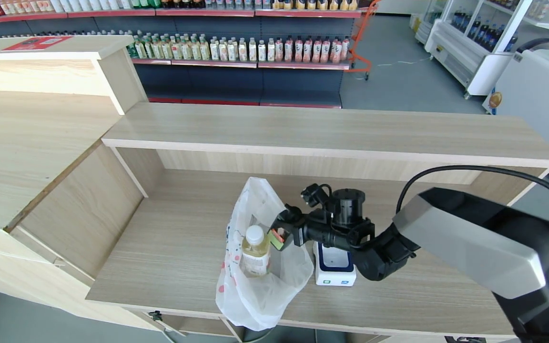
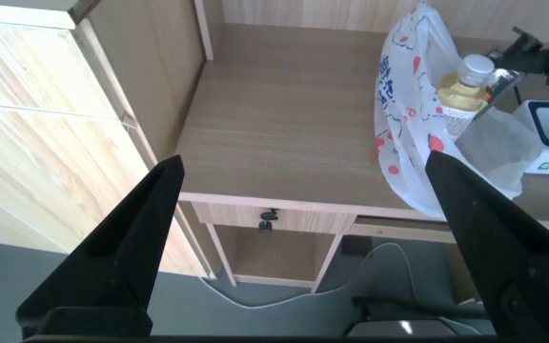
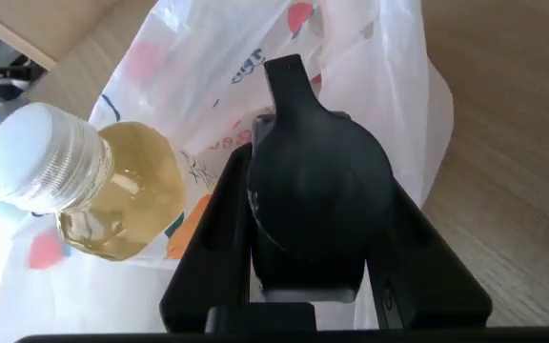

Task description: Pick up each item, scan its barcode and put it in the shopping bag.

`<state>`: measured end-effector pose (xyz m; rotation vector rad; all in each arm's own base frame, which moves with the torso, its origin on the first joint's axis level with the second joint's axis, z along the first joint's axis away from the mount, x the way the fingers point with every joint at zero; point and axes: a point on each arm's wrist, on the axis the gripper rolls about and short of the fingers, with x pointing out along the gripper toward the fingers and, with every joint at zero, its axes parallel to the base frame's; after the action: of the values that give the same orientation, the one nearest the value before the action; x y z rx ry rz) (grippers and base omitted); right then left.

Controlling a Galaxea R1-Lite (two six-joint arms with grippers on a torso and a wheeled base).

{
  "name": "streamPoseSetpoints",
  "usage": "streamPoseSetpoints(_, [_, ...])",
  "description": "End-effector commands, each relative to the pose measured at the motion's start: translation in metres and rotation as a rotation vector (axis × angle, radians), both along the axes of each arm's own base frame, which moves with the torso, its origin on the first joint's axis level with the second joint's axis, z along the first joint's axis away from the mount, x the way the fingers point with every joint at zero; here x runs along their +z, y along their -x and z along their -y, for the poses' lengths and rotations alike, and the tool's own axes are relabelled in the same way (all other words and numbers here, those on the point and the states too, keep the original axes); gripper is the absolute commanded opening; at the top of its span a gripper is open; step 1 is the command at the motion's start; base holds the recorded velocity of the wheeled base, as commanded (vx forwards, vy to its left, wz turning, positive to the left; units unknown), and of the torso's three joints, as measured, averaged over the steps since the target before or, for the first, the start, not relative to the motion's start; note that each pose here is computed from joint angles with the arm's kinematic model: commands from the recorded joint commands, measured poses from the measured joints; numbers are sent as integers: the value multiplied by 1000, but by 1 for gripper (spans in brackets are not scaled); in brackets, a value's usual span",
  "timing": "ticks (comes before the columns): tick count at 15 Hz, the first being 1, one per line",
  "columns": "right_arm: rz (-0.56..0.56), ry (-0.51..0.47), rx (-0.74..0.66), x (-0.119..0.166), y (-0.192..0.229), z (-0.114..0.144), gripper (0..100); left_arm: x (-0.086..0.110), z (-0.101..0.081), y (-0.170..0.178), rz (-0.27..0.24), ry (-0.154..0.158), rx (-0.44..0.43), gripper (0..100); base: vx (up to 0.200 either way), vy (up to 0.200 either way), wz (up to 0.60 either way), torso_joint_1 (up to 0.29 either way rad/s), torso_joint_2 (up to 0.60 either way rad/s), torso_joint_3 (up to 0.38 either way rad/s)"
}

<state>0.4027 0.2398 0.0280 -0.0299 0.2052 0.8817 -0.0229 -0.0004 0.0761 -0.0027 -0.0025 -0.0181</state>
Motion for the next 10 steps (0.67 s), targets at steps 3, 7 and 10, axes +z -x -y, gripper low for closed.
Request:
streamPoseSetpoints(3, [51, 103, 40, -41, -7, -9, 0, 0, 0, 0, 1, 0, 0, 100, 0, 0, 0, 0, 0, 0])
streamPoseSetpoints(7, [101, 93, 42, -39, -18, -15, 0, 0, 0, 0, 1, 0, 0, 100, 0, 0, 0, 0, 0, 0])
streamPoseSetpoints(10, [97, 78, 42, -29, -19, -14, 100, 0, 0, 0, 1, 0, 0, 100, 0, 0, 0, 0, 0, 0])
